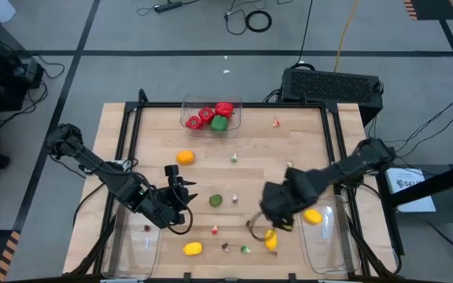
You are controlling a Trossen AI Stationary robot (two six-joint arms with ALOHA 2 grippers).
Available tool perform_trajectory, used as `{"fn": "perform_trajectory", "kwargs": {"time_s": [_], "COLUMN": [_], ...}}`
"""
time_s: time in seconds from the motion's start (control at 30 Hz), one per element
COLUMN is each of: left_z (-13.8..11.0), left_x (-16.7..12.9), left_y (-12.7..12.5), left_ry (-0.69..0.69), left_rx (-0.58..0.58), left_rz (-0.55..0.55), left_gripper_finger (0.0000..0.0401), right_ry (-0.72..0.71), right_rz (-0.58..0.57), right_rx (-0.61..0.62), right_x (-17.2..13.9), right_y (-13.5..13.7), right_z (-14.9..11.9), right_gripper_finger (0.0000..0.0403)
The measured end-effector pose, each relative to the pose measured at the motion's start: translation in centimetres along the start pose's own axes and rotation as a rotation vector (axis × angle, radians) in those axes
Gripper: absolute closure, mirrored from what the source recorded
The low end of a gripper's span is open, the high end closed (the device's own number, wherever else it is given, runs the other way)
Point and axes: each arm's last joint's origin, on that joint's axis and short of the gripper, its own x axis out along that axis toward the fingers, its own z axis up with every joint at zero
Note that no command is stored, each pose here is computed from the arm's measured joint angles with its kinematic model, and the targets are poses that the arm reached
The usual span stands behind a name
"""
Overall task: Sort produce into baskets
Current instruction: Put the green lime into the bottom right transparent bin
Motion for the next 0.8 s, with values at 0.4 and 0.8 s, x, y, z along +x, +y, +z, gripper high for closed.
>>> {"fn": "perform_trajectory", "kwargs": {"time_s": [0.4,0.8], "left_z": [0.1,0.1], "left_x": [0.0,0.0], "left_y": [0.0,0.0], "left_ry": [-0.006,-0.013], "left_rx": [-0.007,-0.01], "left_rz": [-0.002,0.003], "left_gripper_finger": [0.0223,0.0223], "right_ry": [-0.043,0.02], "right_rz": [-0.05,-0.29], "right_rx": [-0.121,-0.175], "right_x": [-0.9,5.4], "right_y": [5.3,5.5], "right_z": [-9.4,-16.5], "right_gripper_finger": [0.0218,0.0218]}}
